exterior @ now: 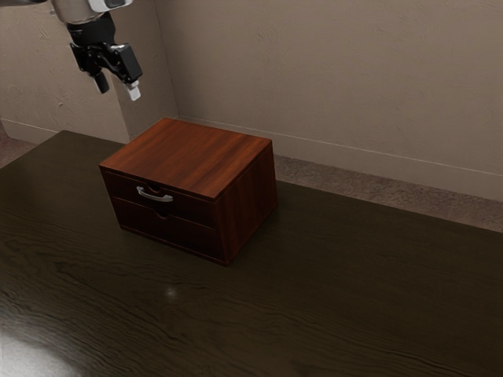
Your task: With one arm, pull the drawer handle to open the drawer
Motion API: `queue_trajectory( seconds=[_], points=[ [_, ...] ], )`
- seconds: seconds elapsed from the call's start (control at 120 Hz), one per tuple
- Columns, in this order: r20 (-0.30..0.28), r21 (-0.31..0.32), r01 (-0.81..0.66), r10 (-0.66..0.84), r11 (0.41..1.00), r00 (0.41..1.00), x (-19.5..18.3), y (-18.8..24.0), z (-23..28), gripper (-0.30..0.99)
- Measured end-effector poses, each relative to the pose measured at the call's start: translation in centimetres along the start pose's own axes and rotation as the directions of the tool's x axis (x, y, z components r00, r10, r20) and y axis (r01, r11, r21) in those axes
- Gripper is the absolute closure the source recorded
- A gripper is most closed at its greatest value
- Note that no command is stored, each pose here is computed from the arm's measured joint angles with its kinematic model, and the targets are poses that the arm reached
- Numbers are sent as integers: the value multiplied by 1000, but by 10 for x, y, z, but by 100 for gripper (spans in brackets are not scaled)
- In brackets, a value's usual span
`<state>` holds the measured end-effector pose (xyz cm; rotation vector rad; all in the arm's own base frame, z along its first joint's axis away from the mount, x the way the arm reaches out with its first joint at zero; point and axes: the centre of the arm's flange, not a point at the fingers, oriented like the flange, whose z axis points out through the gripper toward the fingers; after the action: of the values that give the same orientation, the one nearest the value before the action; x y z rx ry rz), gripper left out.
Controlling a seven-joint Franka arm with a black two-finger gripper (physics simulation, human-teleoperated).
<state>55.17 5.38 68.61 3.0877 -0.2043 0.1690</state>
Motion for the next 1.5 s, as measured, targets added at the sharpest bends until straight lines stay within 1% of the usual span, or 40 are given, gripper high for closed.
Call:
queue_trajectory(
  seconds=[0.167,0.208,0.217,0.283,0.308,0.358,0.417,0.483,0.533,0.6,0.667,0.708,0.75,0.792,0.867,0.933,0.967,1.0,1.067,1.15,1.233,1.35,1.417,1.5],
  points=[
    [1,-1,1,-1,1000,1000,0,-1,0,0],
    [-7,2,1,-1,1000,1000,-1,-1,-4,0],
    [-13,4,1,-1,1000,1000,-2,-1,-7,0],
    [-110,32,-3,7,999,994,-13,4,-63,0],
    [-151,44,-8,15,999,988,-20,7,-87,0],
    [-213,67,-30,43,997,976,-35,12,-124,0],
    [-258,97,-98,120,990,959,-47,22,-153,0],
    [-269,129,-231,258,964,928,-53,39,-167,0],
    [-247,141,-349,374,927,894,-55,48,-167,0],
    [-191,132,-479,497,868,847,-51,50,-149,0],
    [-120,92,-586,593,805,796,-58,46,-107,0],
    [-87,66,-641,645,764,759,-68,42,-78,0],
    [-66,46,-688,689,725,722,-78,38,-50,0],
    [-61,34,-716,716,698,695,-91,23,-27,0],
    [-72,37,-752,752,659,655,-103,-10,-3,0],
    [-77,40,-793,793,608,604,-98,-27,20,0],
    [-81,27,-808,807,588,584,-94,-31,45,0],
    [-86,27,-821,820,570,566,-90,-34,64,0],
    [-90,47,-845,845,532,527,-84,-39,89,0],
    [-68,99,-874,879,477,472,-82,-45,104,1],
    [-31,151,-895,907,419,419,-80,-49,116,3],
    [28,232,-912,935,338,353,-80,-58,134,10],
    [52,268,-919,948,290,314,-79,-59,143,14],
    [75,293,-925,959,242,274,-77,-61,158,18]
  ],
)
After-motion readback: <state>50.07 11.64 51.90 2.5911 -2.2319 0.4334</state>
